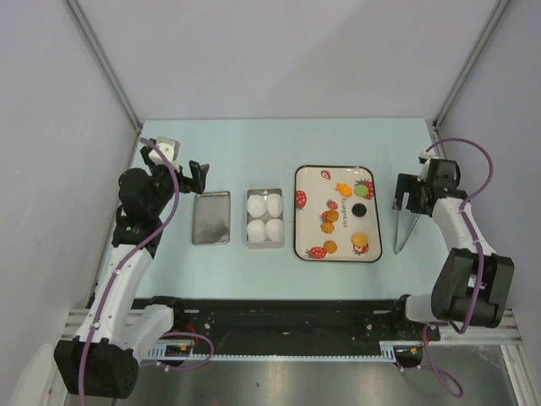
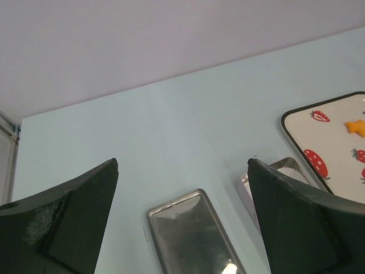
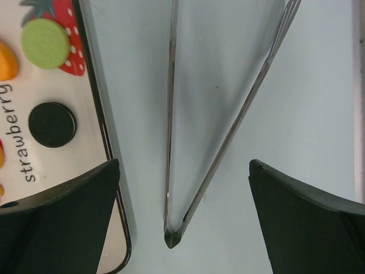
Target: Pack the cookies
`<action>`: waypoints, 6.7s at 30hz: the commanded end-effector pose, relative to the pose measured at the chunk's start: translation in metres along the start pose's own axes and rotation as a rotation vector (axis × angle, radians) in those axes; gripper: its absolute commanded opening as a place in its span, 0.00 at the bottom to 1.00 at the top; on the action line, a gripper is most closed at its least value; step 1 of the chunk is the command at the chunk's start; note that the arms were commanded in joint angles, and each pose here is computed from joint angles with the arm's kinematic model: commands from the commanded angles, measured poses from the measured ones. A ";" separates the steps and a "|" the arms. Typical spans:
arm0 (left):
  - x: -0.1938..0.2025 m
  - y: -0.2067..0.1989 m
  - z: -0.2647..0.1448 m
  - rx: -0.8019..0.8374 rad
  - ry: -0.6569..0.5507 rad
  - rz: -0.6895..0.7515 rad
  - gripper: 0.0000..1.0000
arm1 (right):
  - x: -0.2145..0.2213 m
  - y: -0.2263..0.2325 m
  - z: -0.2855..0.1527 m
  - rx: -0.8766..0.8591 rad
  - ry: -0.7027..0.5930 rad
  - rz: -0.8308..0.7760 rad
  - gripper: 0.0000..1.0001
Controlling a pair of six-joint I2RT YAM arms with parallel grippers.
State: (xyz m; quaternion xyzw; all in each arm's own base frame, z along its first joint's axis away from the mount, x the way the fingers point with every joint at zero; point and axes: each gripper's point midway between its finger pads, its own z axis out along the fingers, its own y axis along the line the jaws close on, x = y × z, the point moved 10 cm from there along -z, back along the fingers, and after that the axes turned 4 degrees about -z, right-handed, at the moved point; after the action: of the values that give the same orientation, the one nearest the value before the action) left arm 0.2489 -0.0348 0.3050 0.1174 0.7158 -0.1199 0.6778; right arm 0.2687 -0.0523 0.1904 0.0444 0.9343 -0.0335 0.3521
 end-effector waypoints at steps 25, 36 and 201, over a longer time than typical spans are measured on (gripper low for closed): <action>0.018 0.001 0.005 0.006 0.004 0.034 1.00 | 0.040 0.003 0.072 0.169 0.290 -0.081 0.90; 0.020 0.001 0.005 0.007 0.008 0.034 1.00 | 0.044 -0.002 0.086 0.105 0.329 -0.077 0.70; 0.034 -0.001 0.003 0.019 0.038 0.010 1.00 | -0.013 0.028 -0.037 -0.766 0.029 -0.407 0.35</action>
State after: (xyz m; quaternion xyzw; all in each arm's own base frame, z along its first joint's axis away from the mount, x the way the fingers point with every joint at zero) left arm 0.2504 -0.0339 0.2704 0.1237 0.7363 -0.1142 0.6554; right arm 0.2555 -0.0246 0.2398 -0.2447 0.8834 0.2355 0.3229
